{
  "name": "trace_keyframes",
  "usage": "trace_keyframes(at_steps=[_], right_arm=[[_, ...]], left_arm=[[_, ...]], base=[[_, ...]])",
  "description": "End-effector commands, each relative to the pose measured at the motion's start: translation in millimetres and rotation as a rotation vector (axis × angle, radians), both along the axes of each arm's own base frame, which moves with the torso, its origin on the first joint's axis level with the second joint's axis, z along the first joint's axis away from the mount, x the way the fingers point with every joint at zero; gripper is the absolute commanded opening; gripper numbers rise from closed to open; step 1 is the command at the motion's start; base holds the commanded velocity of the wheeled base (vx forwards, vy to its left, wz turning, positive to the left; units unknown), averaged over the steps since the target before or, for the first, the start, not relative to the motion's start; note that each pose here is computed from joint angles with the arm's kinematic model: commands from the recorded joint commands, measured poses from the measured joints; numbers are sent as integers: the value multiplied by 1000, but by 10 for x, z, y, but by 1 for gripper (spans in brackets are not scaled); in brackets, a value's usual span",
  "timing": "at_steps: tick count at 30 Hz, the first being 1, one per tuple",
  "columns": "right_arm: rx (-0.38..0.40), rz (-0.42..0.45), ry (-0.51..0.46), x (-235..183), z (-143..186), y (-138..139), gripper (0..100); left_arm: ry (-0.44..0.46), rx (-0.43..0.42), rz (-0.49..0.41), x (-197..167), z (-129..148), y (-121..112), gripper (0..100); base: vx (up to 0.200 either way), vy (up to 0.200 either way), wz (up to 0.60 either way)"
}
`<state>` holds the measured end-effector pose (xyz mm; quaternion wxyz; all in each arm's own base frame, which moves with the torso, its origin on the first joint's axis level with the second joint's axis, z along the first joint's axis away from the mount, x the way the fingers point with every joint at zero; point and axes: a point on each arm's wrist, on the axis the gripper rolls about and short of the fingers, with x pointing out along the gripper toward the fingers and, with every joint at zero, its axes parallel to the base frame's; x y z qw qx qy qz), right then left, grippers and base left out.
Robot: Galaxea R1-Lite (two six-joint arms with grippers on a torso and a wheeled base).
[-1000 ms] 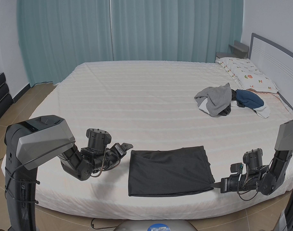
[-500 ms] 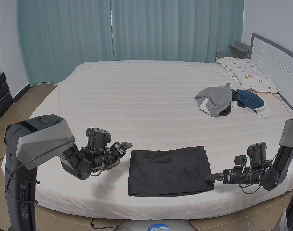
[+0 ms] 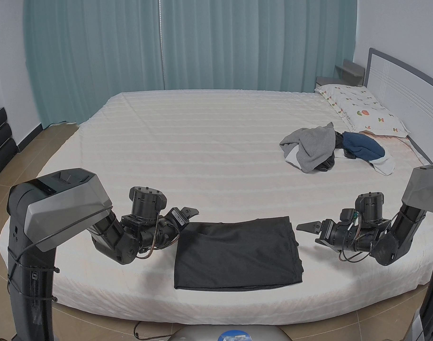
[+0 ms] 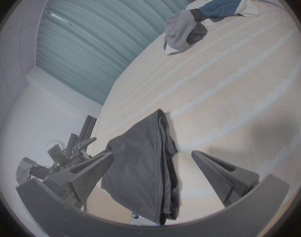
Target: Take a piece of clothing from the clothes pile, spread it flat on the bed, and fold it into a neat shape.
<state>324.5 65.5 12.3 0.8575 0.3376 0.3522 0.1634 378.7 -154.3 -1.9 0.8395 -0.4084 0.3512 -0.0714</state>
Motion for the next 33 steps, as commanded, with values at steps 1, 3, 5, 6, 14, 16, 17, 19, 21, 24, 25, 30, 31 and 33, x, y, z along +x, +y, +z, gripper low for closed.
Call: trace_keyframes(at_steps=[1, 3, 5, 6, 14, 16, 17, 19, 21, 24, 25, 30, 31, 33], right_arm=[[32, 1, 27, 145, -140, 119, 100], [47, -13, 29, 187, -167, 153, 100], [51, -19, 23, 213, -189, 174, 100], [49, -25, 19, 231, -211, 182, 100], [51, -10, -13, 342, -262, 302, 100], [41, -18, -19, 418, -368, 358, 100], [39, -30, -39, 473, -380, 369, 100], [42, -51, -59, 563, -412, 393, 100], [75, -71, -36, 586, -468, 411, 100], [119, -94, -51, 630, -464, 416, 100], [124, -97, -57, 637, -471, 405, 100], [121, -88, -49, 638, -548, 450, 100], [121, -85, -49, 635, -548, 462, 100], [123, -82, -52, 640, -550, 482, 100]], left_arm=[[-8, 24, -10, 22, -39, -4, 100], [-12, 33, 1, 37, -44, 32, 100], [-12, 36, 8, 46, -45, 57, 100], [-15, 40, 17, 51, -41, 76, 100], [-2, 58, 66, 57, -62, 194, 100], [0, 63, 59, 53, -77, 169, 100], [0, 64, 54, 50, -81, 150, 100], [-4, 71, 43, 41, -81, 127, 100], [-3, 85, 31, 39, -115, 114, 100], [-3, 106, 16, 35, -153, 109, 100], [-4, 111, 8, 29, -159, 91, 100], [-10, 119, -6, 38, -177, 54, 100], [-9, 121, -9, 32, -180, 50, 100], [-9, 125, -11, 33, -189, 43, 100]], base=[[0, 0, 0], [0, 0, 0], [0, 0, 0], [0, 0, 0], [0, 0, 0], [0, 0, 0], [0, 0, 0], [0, 0, 0], [0, 0, 0], [0, 0, 0], [0, 0, 0], [0, 0, 0], [0, 0, 0], [0, 0, 0]])
